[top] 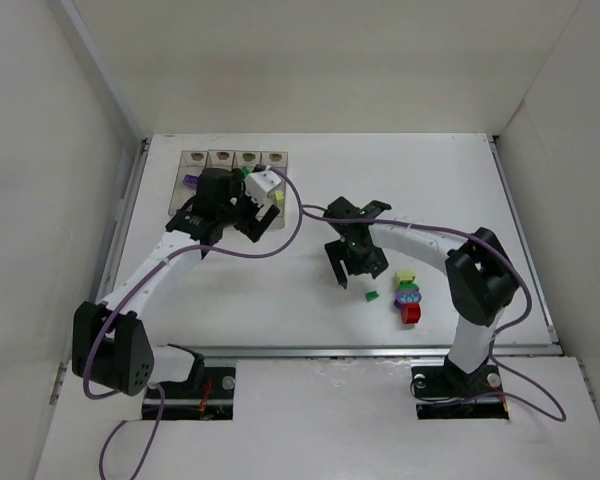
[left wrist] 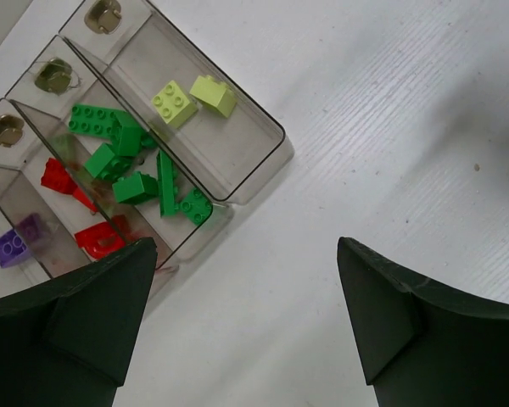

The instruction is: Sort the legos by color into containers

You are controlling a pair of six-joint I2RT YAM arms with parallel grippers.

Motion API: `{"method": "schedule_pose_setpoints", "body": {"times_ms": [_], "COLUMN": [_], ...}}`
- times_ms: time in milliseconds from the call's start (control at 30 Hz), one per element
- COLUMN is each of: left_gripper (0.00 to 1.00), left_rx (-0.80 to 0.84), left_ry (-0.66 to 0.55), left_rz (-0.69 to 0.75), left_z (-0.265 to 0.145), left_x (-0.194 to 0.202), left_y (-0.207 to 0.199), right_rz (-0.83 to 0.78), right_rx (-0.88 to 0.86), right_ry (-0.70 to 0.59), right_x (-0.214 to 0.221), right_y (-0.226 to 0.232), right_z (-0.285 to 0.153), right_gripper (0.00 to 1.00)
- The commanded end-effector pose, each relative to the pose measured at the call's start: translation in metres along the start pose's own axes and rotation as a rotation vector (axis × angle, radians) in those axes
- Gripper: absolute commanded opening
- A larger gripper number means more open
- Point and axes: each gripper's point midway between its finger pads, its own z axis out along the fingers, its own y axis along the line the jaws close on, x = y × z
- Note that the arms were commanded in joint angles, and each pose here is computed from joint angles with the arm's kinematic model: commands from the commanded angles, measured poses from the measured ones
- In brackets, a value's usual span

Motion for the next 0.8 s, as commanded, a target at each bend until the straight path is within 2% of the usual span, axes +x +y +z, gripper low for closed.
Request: {"method": "schedule_pose_setpoints", "body": {"times_ms": [0, 67, 133, 200, 367, 500, 600, 733, 767], "left_gripper": [0.85, 0.85, 0.85, 0.85, 0.84, 0.84, 0.84, 0.84, 0.84], "left_rx": [-0.044, -0.031, -0.023, -0.009, -0.003, 0.006, 0.006, 0.002, 0.002], "left_ry": [-0.084, -0.082, -0.085, -0.082, -0.094, -0.098, -0.098, -0.106, -0.106], "left_rz": [-0.016, -0.027, -0.026, -0.037, -0.035, -0.034, -0.034, -0.032, -0.032], "left_z": [-0.021, -0.023, -0.024, -0.024, -0.027, -0.027, -0.028, -0.029, -0.029], "left_x": [-0.022, -0.019, -0.018, -0.017, -0.020, -0.021, -0.023, -0.027, -0.027], "left_y": [0.005, 0.001, -0.002, -0.005, -0.006, -0.008, -0.007, -0.006, -0.006], "right_rz": [0.094, 0.171, 0.195, 0.195, 0.134, 0.159, 0.169, 0.166, 0.155], "right_rx": [0.079, 0.064, 0.024, 0.011, -0.067, -0.080, -0.084, -0.086, -0.095], "right_ry": [0.097, 0.054, -0.003, 0.002, 0.089, 0.102, 0.090, 0.082, 0.085], "right_x": [0.016, 0.010, 0.002, 0.003, 0.025, 0.036, 0.036, 0.033, 0.035], "right_y": [-0.023, -0.023, -0.018, -0.015, -0.004, -0.006, -0.009, -0.011, -0.010], "right_z": [0.016, 0.009, 0.000, -0.001, 0.017, 0.027, 0.030, 0.036, 0.038], "right_gripper": [0.83, 0.84, 0.89, 0.97, 0.98, 0.89, 0.87, 0.71, 0.71]}}
